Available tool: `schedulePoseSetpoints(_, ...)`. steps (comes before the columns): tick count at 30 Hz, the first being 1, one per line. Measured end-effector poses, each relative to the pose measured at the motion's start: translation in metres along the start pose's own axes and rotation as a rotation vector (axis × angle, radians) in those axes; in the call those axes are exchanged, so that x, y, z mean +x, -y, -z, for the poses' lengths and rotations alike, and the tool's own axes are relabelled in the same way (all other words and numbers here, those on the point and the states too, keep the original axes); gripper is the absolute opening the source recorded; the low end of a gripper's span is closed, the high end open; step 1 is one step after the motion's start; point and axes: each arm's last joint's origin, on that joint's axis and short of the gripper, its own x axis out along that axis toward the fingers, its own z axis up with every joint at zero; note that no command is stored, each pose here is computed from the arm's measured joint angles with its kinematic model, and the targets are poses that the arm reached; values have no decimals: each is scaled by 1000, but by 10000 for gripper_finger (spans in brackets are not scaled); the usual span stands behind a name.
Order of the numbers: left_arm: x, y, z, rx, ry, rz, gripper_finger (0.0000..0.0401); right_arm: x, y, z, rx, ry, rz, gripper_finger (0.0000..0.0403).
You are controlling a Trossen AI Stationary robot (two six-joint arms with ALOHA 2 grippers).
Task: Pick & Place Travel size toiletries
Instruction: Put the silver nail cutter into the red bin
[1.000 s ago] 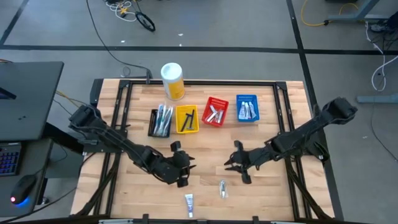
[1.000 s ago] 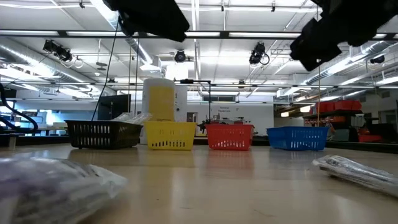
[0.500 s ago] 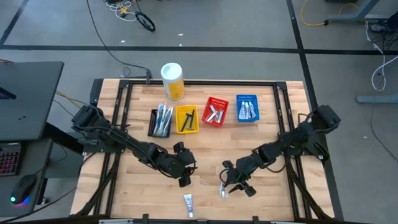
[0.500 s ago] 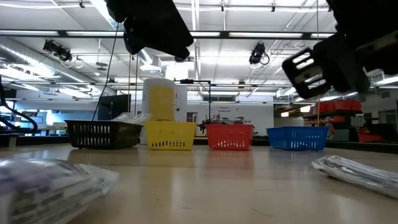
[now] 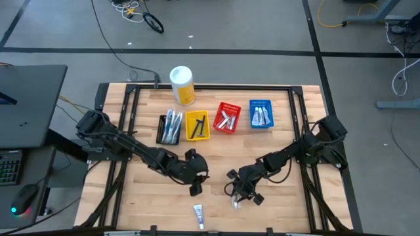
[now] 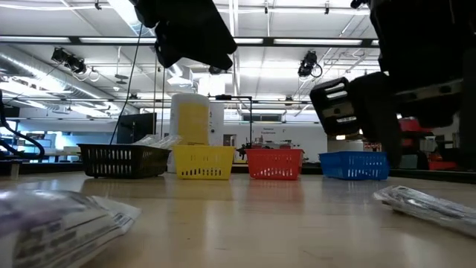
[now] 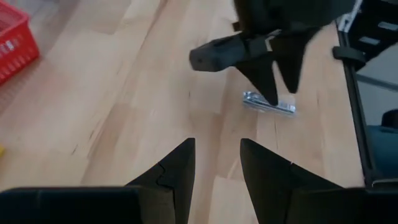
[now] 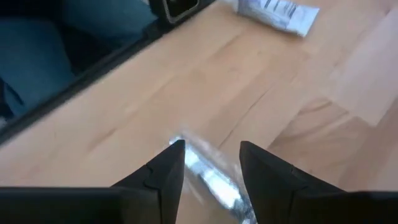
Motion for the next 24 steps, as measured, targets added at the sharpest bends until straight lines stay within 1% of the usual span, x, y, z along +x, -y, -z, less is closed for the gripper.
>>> schedulePoseSetpoints(3,0,0,0,32,-1,7,135,4,2,4,-37,-22,33,164)
schedulePoseSetpoints(6,0,1,0,34,-5,14,135,11,4,12,-54,-46,51,164)
schedulePoseSetpoints(9,0,0,0,38,-5,13,135,18,6,15,-77,-36,68,164)
schedulePoseSetpoints(12,0,0,0,62,-5,13,135,21,7,18,-73,-44,65,164)
schedulePoseSetpoints(15,0,1,0,74,-5,14,135,22,8,18,-43,-40,66,163)
schedulePoseSetpoints(20,0,0,0,81,-7,13,135,17,8,13,-42,-10,93,163)
schedulePoseSetpoints(24,0,0,0,82,-8,13,135,6,8,0,-61,42,113,163)
